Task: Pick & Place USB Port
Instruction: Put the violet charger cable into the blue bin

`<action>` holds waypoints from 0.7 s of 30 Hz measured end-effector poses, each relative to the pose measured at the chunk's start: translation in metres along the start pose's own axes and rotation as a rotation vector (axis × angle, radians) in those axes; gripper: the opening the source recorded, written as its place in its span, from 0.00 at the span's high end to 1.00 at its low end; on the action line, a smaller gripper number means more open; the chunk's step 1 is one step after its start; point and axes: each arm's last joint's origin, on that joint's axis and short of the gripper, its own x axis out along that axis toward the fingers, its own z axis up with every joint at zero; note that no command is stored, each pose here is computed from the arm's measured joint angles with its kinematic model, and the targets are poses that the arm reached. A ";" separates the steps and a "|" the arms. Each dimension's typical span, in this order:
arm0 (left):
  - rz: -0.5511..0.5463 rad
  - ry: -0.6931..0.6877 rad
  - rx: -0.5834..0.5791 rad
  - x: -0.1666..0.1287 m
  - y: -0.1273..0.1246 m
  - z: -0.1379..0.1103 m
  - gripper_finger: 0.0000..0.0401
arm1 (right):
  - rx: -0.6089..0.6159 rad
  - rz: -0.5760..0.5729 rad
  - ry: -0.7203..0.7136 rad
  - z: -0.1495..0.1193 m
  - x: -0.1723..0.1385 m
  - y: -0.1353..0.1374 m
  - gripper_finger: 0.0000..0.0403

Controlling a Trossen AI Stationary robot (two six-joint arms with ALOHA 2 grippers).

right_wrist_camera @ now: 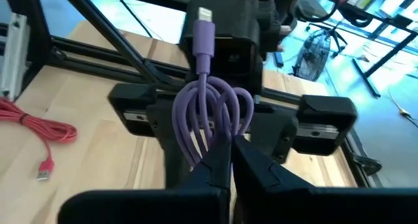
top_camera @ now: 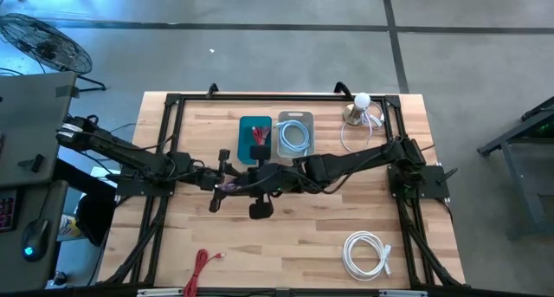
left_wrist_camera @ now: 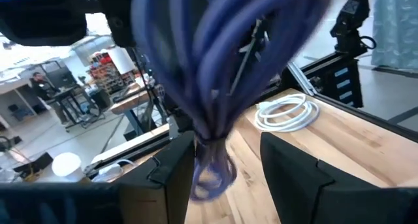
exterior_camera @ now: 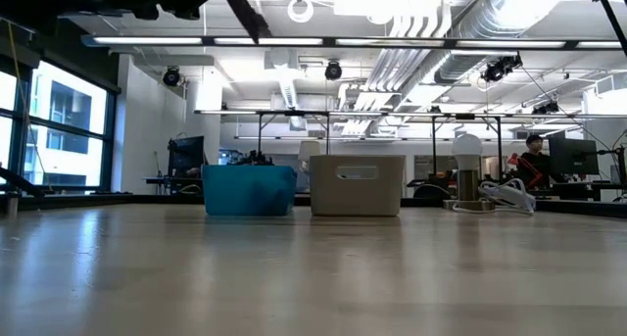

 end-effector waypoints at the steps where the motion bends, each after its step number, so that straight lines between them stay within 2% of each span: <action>1: 0.006 0.001 0.001 0.000 0.000 0.000 0.58 | -0.001 0.012 -0.005 0.000 0.000 0.000 1.00; 6: 0.004 -0.010 -0.007 0.000 0.007 -0.002 0.58 | 0.002 0.016 -0.017 0.002 0.000 0.000 1.00; 8: 0.006 -0.004 -0.018 0.001 0.010 -0.003 0.61 | -0.005 0.015 -0.019 0.002 0.000 0.000 1.00; 10: 0.002 0.002 -0.021 0.001 0.012 -0.005 0.71 | -0.012 0.014 -0.024 0.002 0.000 0.000 1.00; 12: -0.018 0.003 -0.005 0.001 0.014 -0.007 0.89 | -0.013 0.012 -0.024 0.002 0.000 0.000 1.00; 13: -0.022 0.004 0.001 0.001 0.014 -0.007 0.93 | -0.013 0.013 -0.023 0.002 0.000 -0.001 1.00; 21: -0.011 0.030 0.007 0.001 0.015 -0.010 0.98 | -0.042 0.008 -0.019 0.002 0.001 0.000 1.00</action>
